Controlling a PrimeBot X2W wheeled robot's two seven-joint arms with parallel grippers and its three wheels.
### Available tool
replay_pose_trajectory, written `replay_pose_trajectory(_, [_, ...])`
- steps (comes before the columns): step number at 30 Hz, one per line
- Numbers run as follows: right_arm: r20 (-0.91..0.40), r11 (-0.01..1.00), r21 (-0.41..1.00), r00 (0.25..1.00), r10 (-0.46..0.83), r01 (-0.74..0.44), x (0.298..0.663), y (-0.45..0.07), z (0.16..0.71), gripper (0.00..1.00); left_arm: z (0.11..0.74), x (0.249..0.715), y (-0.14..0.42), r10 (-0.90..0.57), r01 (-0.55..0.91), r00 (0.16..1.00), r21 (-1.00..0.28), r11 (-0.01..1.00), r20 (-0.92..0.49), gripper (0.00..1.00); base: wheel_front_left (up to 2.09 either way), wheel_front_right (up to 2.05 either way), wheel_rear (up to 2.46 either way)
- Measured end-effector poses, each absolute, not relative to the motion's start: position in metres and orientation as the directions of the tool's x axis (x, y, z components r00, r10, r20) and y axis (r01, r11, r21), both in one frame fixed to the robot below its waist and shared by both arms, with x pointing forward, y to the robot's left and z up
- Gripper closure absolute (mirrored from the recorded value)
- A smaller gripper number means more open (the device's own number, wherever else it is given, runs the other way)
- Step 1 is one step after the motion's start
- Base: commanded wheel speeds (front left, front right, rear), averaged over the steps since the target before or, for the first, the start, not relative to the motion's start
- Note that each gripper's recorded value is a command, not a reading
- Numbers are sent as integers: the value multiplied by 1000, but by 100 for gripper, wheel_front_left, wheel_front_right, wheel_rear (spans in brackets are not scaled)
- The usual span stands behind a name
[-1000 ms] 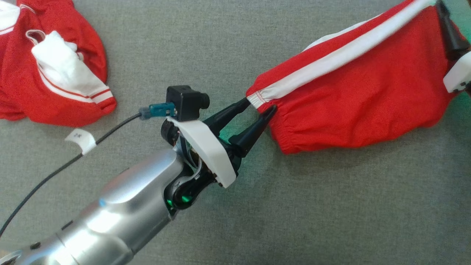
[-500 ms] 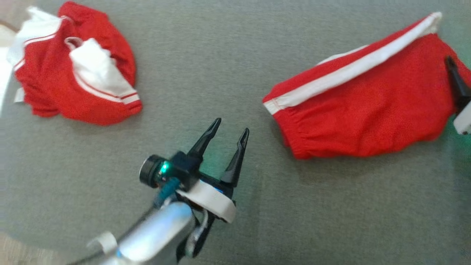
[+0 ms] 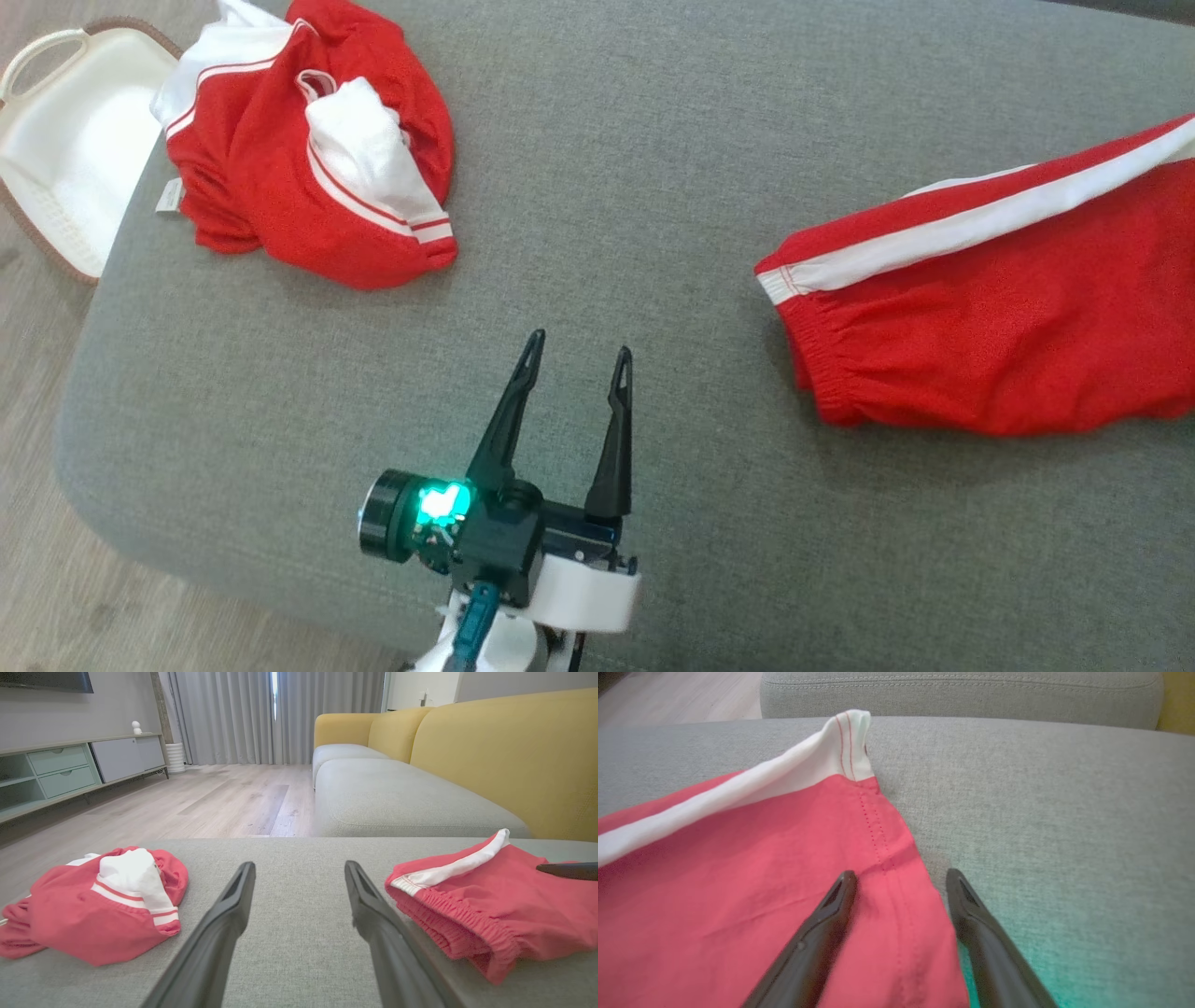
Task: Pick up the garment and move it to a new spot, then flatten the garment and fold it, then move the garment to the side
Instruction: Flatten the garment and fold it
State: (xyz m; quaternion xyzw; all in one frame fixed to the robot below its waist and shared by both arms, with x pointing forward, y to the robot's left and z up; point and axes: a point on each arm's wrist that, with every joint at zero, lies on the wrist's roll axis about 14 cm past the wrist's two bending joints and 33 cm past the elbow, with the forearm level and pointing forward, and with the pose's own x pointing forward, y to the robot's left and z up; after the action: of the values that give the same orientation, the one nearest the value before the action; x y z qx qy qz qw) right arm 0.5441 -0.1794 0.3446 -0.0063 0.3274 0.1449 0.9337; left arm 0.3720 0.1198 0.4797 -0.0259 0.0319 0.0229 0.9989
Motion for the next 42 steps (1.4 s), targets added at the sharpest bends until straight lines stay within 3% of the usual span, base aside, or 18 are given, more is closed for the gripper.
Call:
replay_pose_trajectory(2, [-626,955,109,727,280,-275,540,-175,344,100,483,371,119,46,-48,998,-48,998,-51,0,0,0,0])
replay_pose_trajectory(9, [-606,954,145,739,295,-262,528,-180,351,100,483,371,117,29,-29,999,-24,999,-33,0,0,0,0])
replay_pose_trajectory(21, [-596,998,60,801,52,-19,476,-291,361,100,490,394,76,-118,119,993,-35,992,23,0,0,0,0])
replay_pose_trajectory(27, [-532,998,27,846,-38,61,458,-332,381,100,485,401,53,-196,197,980,-44,979,22,0,0,0,0])
replay_pose_trajectory(33, [-412,1000,2,911,16,-16,473,-320,417,100,486,402,40,-239,240,971,-46,970,29,0,0,0,0])
replay_pose_trajectory(42, [-196,954,-77,943,270,-290,510,-237,485,100,485,392,47,-230,231,973,-41,972,19,0,0,0,0])
